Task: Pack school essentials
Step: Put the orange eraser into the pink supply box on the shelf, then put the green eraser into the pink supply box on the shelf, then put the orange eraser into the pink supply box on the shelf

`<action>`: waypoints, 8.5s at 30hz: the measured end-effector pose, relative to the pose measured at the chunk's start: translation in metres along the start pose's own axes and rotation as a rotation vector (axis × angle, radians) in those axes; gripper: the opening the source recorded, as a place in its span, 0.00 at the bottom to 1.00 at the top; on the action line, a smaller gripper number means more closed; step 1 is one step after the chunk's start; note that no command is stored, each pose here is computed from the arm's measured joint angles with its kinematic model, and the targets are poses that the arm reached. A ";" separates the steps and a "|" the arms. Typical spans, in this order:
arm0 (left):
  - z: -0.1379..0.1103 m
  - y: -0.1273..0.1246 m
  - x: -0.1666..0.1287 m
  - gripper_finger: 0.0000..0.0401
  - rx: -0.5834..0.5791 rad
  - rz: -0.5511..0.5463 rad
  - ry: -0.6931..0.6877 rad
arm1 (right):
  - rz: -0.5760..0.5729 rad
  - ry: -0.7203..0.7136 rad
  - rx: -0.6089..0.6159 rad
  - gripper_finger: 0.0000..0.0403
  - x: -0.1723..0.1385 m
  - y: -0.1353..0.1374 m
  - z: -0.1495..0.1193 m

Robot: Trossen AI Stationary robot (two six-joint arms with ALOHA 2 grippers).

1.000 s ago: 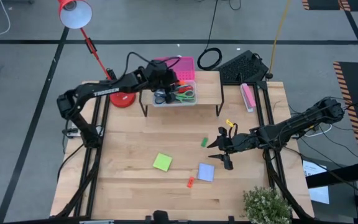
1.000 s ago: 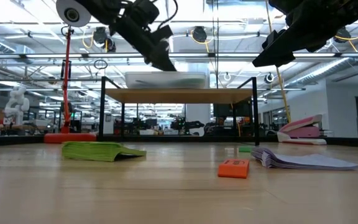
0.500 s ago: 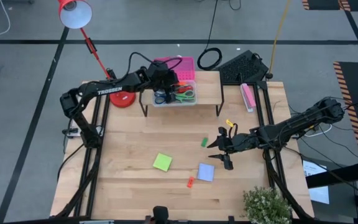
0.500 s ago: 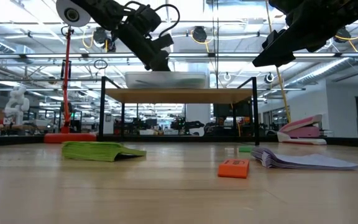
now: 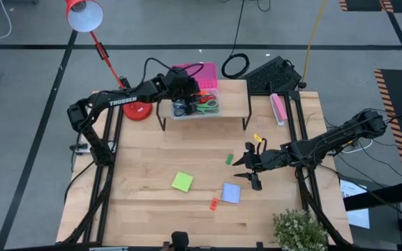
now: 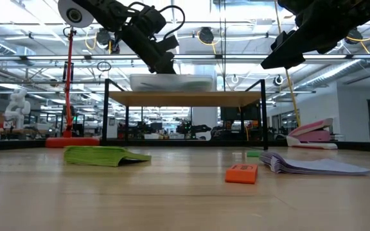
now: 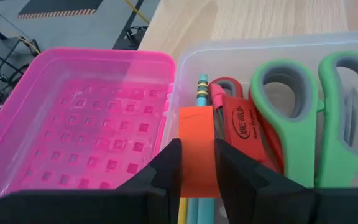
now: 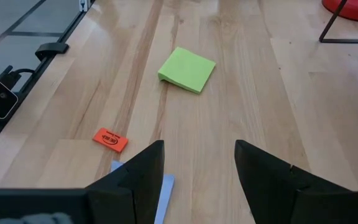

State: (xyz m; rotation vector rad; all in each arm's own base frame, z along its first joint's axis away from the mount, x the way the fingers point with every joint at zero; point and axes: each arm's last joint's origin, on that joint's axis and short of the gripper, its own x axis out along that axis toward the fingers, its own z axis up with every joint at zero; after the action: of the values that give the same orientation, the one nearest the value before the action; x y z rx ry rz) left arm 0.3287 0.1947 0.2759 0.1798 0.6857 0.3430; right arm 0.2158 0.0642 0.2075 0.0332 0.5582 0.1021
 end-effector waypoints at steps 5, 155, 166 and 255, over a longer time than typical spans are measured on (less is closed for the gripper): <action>0.001 -0.002 0.000 0.28 0.002 -0.004 0.000 | 0.000 0.000 0.000 0.47 0.000 0.000 0.000; 0.004 -0.158 -0.155 0.45 -0.027 -0.184 -0.073 | -0.346 -0.003 -0.075 0.39 0.017 -0.255 0.126; -0.014 -0.183 -0.154 0.45 -0.011 -0.253 -0.019 | -0.136 -0.026 -0.061 0.39 -0.010 -0.148 0.134; -0.039 -0.421 -0.016 0.28 -0.052 -0.252 0.263 | 0.025 0.169 -0.145 0.39 0.005 -0.020 0.015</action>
State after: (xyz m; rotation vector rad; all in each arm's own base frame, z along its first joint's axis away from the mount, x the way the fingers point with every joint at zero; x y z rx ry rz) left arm 0.3975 -0.2003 0.1402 -0.0029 0.9481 0.1423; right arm 0.2293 0.0447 0.2166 -0.1106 0.7176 0.1703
